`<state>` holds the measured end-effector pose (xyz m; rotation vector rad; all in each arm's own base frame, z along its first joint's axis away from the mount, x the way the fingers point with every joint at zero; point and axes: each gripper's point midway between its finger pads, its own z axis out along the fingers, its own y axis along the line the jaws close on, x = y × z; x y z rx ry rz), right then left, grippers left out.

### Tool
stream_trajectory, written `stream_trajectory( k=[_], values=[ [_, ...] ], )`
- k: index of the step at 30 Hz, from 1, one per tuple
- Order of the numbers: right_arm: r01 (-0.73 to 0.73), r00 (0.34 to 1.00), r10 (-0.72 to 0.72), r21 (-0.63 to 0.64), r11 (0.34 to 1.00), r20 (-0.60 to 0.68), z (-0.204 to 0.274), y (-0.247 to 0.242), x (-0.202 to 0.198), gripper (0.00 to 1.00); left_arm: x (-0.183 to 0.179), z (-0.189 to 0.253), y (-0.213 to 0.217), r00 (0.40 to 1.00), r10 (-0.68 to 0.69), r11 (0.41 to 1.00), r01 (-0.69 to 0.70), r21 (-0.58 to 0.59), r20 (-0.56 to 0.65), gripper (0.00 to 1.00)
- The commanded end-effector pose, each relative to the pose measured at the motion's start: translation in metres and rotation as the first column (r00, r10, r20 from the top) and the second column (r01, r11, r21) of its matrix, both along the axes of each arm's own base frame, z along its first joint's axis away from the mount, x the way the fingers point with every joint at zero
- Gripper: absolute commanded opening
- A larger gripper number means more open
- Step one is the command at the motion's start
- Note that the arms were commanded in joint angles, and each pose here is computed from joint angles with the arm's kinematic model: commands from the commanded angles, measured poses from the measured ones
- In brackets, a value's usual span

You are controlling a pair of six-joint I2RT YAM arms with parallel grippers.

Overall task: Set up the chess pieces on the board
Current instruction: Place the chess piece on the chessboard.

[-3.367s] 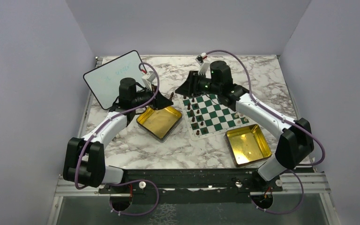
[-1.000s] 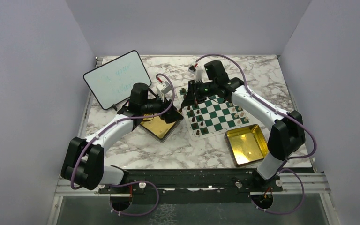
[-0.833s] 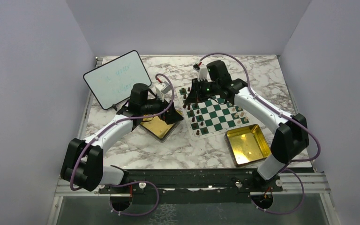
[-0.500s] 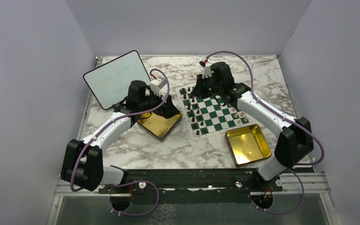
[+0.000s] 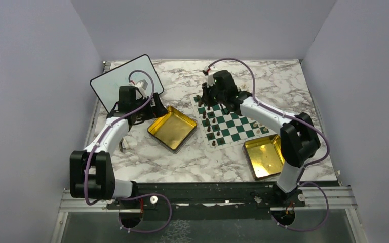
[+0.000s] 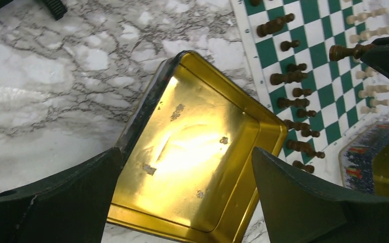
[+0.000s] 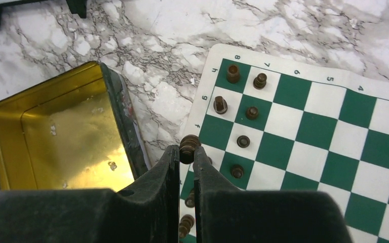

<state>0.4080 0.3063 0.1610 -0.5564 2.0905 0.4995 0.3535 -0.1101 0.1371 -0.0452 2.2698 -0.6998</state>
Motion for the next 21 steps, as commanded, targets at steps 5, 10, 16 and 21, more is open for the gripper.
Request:
stream_trajectory(
  k=[5, 10, 16, 21],
  values=[
    [-0.004, 0.996, 0.01, -0.082, 0.997, 0.085, -0.016, 0.025, 0.024, 0.06, -0.01, -0.029, 0.048, 0.972, 0.217, 0.964, -0.197, 0.18, -0.096, 0.99],
    [0.008, 0.997, 0.002, -0.142, 0.99, 0.072, -0.036, 0.024, 0.028, 0.06, -0.013, -0.022, 0.062, 0.959, 0.279, 0.941, -0.26, 0.218, -0.06, 0.99],
    [0.011, 0.998, -0.001, -0.175, 0.985, 0.061, -0.051, 0.023, 0.027, 0.06, -0.019, -0.019, 0.066, 0.953, 0.301, 0.934, -0.286, 0.216, -0.039, 0.99],
    [0.02, 0.998, -0.01, -0.19, 0.982, 0.055, -0.059, 0.021, 0.027, 0.06, -0.021, -0.027, 0.061, 0.959, 0.276, 0.944, -0.257, 0.207, -0.065, 0.99]
  ],
)
